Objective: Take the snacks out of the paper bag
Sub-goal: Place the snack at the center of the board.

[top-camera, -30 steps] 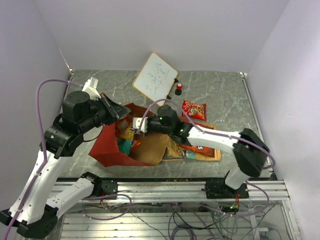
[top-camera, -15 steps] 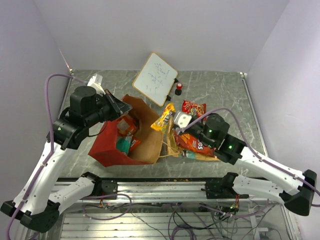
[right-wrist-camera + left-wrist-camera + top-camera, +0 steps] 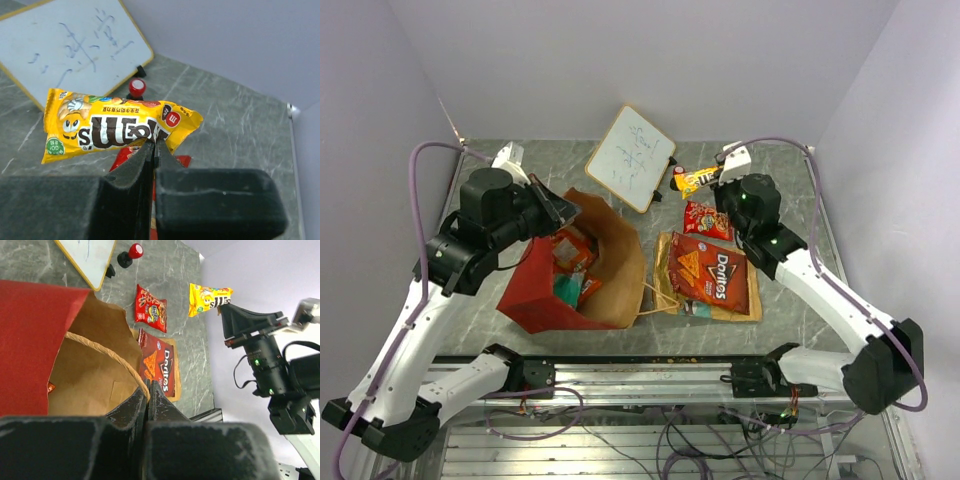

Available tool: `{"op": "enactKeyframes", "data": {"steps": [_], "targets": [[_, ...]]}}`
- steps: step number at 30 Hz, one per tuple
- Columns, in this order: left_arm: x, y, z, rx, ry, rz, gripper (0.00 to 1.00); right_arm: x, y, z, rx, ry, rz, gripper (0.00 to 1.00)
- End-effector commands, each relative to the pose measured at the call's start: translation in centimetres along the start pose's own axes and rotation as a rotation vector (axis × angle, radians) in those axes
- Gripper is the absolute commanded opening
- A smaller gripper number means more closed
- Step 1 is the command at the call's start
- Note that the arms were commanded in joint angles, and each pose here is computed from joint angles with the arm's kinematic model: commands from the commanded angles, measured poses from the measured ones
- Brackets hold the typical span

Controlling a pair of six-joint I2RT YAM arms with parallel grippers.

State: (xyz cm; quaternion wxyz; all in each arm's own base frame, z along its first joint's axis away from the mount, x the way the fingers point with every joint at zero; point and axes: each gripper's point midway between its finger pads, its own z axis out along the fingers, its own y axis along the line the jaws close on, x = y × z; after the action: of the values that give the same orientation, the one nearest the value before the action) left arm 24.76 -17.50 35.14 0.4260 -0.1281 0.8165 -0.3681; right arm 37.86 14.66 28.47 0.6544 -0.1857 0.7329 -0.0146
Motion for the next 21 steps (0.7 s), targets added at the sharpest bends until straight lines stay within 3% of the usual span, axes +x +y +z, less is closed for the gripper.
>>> {"op": "enactKeyframes", "data": {"steps": [1, 21], "targets": [[-1.3, -0.4, -1.5, 0.003, -0.072, 0.024, 0.07, 1.9, -2.6, 1.7, 0.109, 0.05, 0.172, 0.0], [-2.6, -1.2, -0.4, -0.035, -0.039, 0.131, 0.07, 17.6, -1.1, 6.7, 0.128, 0.354, 0.198, 0.0]]}}
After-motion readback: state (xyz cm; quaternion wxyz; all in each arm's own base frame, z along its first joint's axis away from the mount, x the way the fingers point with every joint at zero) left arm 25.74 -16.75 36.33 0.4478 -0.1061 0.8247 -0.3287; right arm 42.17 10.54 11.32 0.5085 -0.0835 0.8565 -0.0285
